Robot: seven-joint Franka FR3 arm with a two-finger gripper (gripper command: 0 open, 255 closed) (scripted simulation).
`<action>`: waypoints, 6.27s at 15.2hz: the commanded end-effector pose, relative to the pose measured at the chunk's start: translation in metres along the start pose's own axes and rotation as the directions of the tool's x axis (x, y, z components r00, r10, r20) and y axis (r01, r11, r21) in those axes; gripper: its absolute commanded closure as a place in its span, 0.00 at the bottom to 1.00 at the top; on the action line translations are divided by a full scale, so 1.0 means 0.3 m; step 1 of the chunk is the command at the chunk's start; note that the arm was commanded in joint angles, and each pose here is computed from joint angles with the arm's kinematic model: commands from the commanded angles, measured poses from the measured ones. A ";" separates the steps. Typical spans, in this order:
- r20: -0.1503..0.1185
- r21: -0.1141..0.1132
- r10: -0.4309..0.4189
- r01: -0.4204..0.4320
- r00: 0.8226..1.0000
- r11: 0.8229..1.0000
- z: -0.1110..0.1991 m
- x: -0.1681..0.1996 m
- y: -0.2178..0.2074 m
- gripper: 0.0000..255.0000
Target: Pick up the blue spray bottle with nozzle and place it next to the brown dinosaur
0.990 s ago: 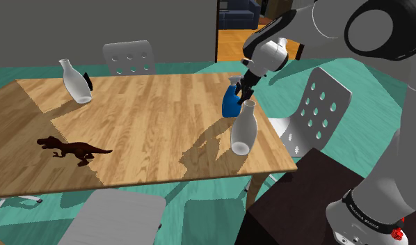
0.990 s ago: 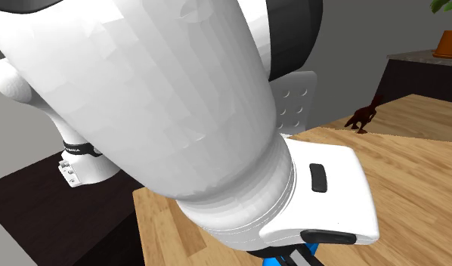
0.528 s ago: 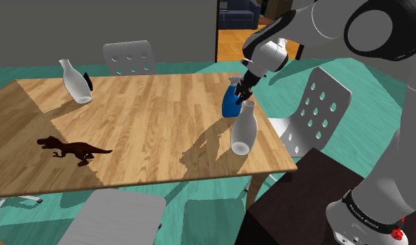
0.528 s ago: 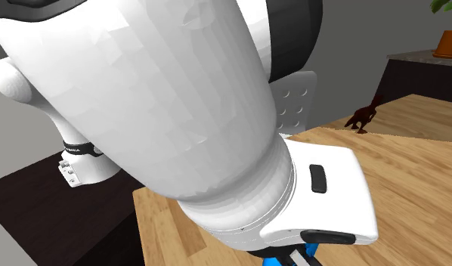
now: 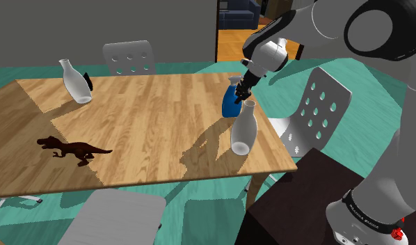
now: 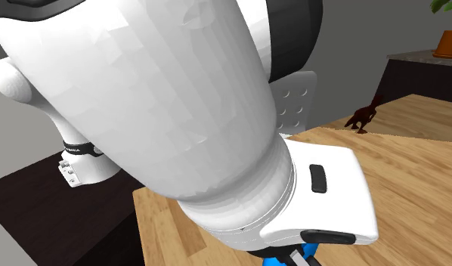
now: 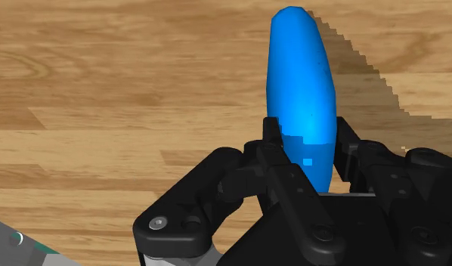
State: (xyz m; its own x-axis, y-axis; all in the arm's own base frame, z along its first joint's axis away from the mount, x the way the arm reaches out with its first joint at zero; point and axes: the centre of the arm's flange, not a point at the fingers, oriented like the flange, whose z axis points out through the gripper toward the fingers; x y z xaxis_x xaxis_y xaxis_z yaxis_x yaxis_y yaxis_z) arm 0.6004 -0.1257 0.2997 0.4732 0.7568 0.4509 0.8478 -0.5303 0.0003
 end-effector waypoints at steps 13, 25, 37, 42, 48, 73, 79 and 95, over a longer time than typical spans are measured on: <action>0.000 0.000 0.000 0.000 1.000 1.000 -0.188 0.095 0.000 1.00; 0.000 0.000 0.000 0.000 1.000 1.000 -0.377 0.190 0.000 1.00; 0.000 0.000 0.000 0.000 1.000 1.000 -0.565 0.286 0.000 1.00; 0.000 0.000 0.000 0.000 1.000 1.000 -0.644 0.325 0.000 1.00; 0.000 0.000 0.000 0.000 1.000 1.000 -0.738 0.373 0.000 1.00; 0.000 0.000 0.000 0.000 1.000 1.000 -0.734 0.880 -0.269 1.00; 0.000 0.000 0.000 0.000 1.000 1.000 -0.633 1.083 -0.404 1.00; 0.000 0.000 0.000 0.000 1.000 1.000 -0.362 1.625 -0.763 1.00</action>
State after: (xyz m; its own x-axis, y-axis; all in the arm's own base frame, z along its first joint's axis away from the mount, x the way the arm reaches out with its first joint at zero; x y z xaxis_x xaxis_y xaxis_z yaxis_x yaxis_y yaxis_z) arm 0.6119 0.3100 0.6164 0.4728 0.7576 0.4501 0.8483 -0.5295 0.0001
